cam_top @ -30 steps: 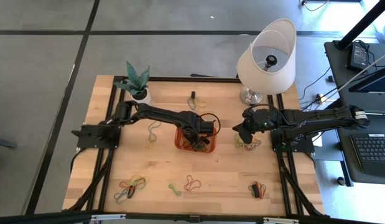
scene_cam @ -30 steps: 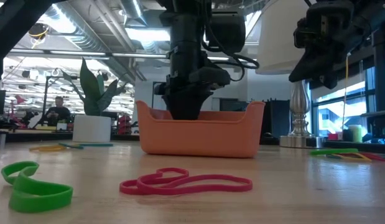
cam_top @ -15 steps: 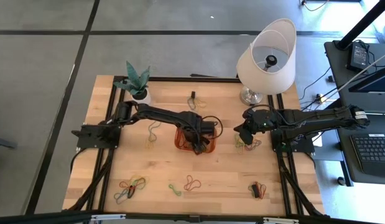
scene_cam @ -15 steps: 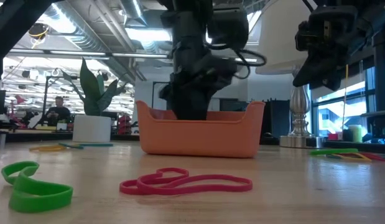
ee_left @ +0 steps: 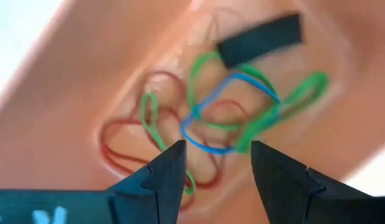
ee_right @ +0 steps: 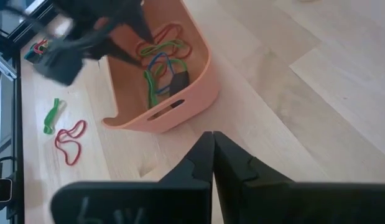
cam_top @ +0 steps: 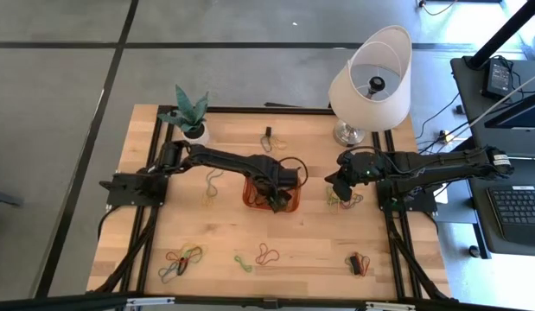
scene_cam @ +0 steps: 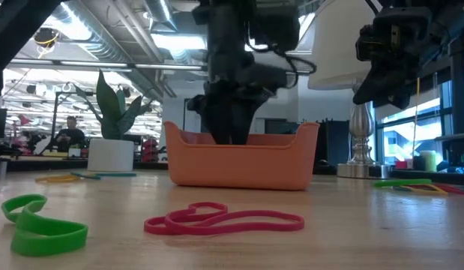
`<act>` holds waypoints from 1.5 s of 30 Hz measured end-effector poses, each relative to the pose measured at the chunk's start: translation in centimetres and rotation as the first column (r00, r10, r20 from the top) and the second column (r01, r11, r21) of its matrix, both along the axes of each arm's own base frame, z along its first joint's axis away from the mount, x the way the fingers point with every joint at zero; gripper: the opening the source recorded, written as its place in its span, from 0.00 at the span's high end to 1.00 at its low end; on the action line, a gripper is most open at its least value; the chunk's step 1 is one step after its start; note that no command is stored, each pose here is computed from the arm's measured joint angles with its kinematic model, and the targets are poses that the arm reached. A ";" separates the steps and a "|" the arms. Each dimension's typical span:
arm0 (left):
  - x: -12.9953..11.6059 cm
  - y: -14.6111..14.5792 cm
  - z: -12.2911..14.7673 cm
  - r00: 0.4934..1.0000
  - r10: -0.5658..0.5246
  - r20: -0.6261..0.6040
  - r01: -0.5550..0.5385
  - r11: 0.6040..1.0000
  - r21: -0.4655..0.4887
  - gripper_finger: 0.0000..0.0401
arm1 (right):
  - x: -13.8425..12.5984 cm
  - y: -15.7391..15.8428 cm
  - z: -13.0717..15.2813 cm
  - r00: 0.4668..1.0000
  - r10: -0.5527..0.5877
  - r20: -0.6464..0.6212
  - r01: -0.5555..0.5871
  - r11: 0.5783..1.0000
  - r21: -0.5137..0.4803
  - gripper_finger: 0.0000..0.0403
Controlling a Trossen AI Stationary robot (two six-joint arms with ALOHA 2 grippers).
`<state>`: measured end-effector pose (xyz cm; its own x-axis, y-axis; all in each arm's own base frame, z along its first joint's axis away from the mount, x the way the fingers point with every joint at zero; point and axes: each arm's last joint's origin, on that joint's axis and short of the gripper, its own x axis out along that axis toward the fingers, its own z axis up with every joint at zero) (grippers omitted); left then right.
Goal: Pick and place rubber bands into bin
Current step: Put the black rubber band into the orange bin
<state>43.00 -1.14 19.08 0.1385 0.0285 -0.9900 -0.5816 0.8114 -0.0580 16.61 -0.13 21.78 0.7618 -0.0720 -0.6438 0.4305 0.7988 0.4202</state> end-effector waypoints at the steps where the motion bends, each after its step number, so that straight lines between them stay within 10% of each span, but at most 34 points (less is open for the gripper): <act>1: 0.0 -0.1 0.2 1.000 -0.003 0.007 0.003 1.000 0.007 0.57 | 0.0 0.0 0.0 1.000 0.000 0.000 0.000 1.000 0.000 0.98; 12: -0.5 -1.3 6.2 0.970 -0.215 0.112 0.197 0.969 0.149 0.72 | 0.2 -0.1 0.2 1.000 -0.015 0.027 0.015 1.000 -0.008 0.98; 18: -3.0 -1.8 7.7 0.949 -0.313 -0.037 0.312 0.912 0.266 0.97 | 0.6 0.8 1.6 0.995 -0.008 0.099 0.014 0.998 -0.057 0.99; 24: -7.2 -1.6 7.8 0.941 -0.333 0.061 0.305 0.913 0.272 1.00 | 1.1 2.6 4.3 0.990 -0.062 0.130 0.071 0.995 -0.069 1.00; 31: -15.8 -0.8 7.4 0.941 -0.227 0.251 0.160 0.952 0.259 1.00 | 2.2 5.8 5.7 0.974 -0.128 -0.186 0.126 0.992 -0.020 1.00; 45: -25.4 -0.9 6.9 0.867 -0.172 0.468 0.081 0.975 0.208 0.99 | 3.1 15.7 4.8 0.689 -0.170 -0.704 0.427 0.880 0.206 0.94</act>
